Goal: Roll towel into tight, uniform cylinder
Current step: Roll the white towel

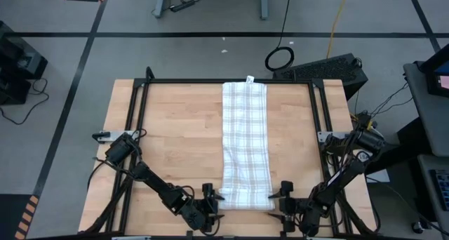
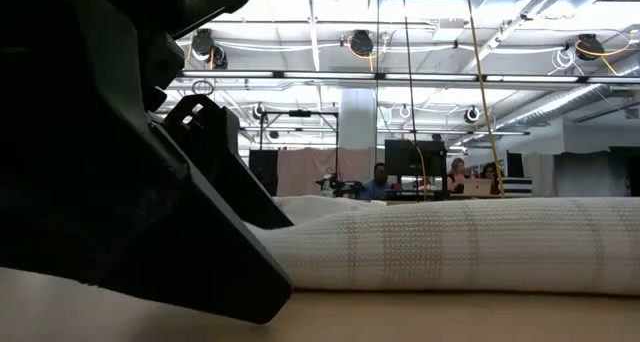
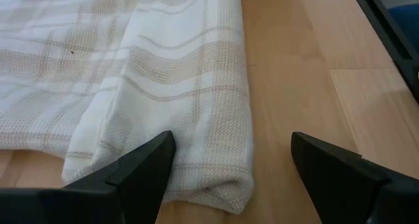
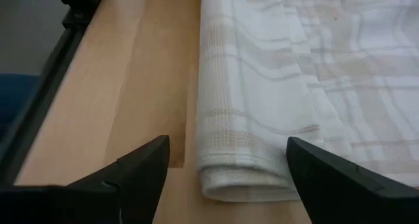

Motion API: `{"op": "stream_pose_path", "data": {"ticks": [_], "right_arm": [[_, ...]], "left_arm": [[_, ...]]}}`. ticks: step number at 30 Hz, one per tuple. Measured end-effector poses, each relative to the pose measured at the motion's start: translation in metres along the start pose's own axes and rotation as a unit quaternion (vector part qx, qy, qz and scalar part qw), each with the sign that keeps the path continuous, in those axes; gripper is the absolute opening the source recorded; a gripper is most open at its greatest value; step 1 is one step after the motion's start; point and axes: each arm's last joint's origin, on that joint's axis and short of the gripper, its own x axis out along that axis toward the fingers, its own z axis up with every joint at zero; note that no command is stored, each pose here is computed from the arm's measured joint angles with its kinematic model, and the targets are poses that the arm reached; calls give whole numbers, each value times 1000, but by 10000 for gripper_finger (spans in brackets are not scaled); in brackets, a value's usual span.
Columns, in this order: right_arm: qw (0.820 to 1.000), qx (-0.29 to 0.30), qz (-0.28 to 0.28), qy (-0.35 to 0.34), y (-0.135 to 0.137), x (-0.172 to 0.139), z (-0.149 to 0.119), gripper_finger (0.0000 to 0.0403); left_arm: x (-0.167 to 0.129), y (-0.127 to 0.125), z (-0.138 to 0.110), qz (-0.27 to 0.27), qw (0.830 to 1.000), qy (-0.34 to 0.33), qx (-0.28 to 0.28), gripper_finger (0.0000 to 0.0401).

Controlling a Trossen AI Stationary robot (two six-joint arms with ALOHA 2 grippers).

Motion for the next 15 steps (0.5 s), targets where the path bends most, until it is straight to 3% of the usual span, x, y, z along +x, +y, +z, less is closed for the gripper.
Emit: {"op": "stream_pose_path", "data": {"ticks": [15], "right_arm": [[1000,15,22,-12,5,-3,4,297]], "left_arm": [[0,0,0,1,1000,0,-3,317]]}}
